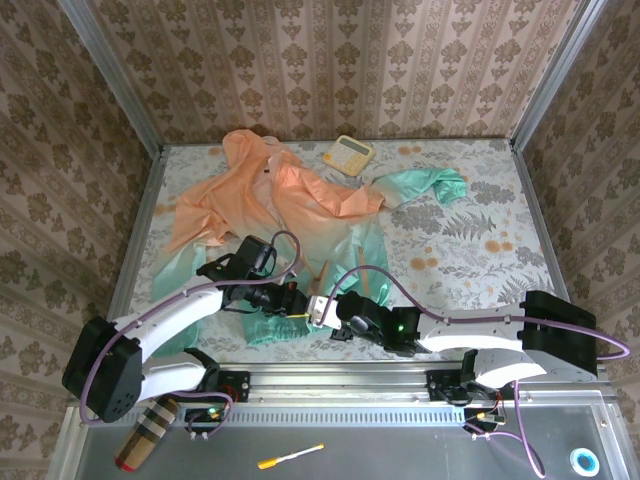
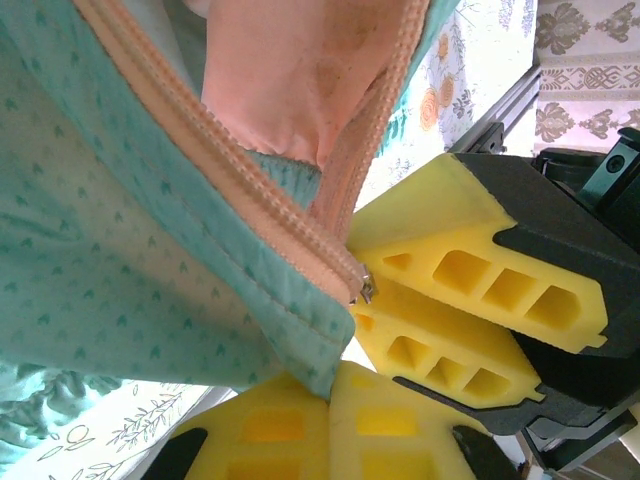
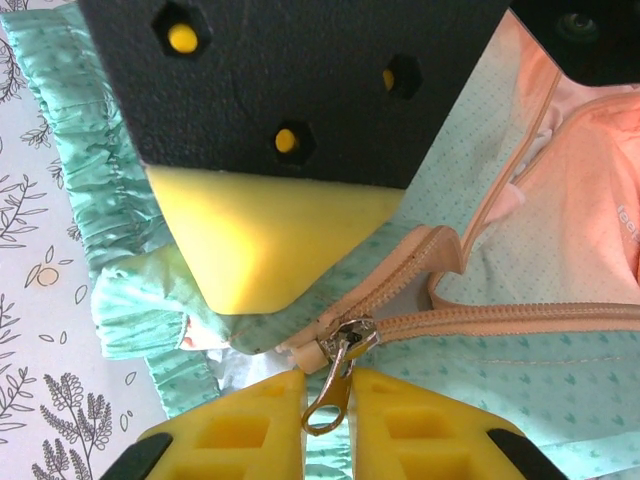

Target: Zip up the jacket

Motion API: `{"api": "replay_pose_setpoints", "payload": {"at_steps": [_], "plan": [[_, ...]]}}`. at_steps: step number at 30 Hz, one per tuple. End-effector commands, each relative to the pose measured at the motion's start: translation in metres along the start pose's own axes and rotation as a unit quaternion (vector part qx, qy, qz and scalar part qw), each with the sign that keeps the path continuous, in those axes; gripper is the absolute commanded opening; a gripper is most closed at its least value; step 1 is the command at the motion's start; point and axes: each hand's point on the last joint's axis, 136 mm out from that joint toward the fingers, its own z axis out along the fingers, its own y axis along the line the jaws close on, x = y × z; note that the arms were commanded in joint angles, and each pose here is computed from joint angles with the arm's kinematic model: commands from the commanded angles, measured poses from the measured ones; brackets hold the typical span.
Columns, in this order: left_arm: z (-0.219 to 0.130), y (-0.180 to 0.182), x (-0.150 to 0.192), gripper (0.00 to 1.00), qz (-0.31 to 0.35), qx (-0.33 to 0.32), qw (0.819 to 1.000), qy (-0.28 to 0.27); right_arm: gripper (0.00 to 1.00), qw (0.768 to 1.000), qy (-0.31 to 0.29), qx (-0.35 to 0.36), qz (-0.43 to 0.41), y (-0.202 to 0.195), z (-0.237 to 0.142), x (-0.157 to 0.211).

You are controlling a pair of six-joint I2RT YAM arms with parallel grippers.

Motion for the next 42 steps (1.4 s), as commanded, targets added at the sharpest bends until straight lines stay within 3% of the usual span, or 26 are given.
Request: {"api": "replay_pose_setpoints", "payload": {"at_steps": [1, 26, 34, 42], "plan": [[-0.002, 0.001, 0.006, 0.00, 0.003, -0.004, 1.000, 0.011, 0.12, 0.999, -0.019, 0.016, 0.024, -0.012, -0.008, -0.014], [-0.002, 0.001, 0.010, 0.00, 0.008, -0.007, 1.000, 0.013, 0.13, 1.000, 0.007, -0.030, 0.001, 0.000, 0.005, -0.016], [-0.003, 0.000, 0.010, 0.00, 0.013, -0.007, 1.000, 0.013, 0.01, 0.999, 0.024, -0.030, -0.015, -0.001, 0.006, -0.013], [-0.006, 0.005, 0.015, 0.01, 0.016, -0.015, 1.000, 0.012, 0.00, 0.998, 0.048, -0.042, -0.012, 0.005, 0.014, -0.007]]}}
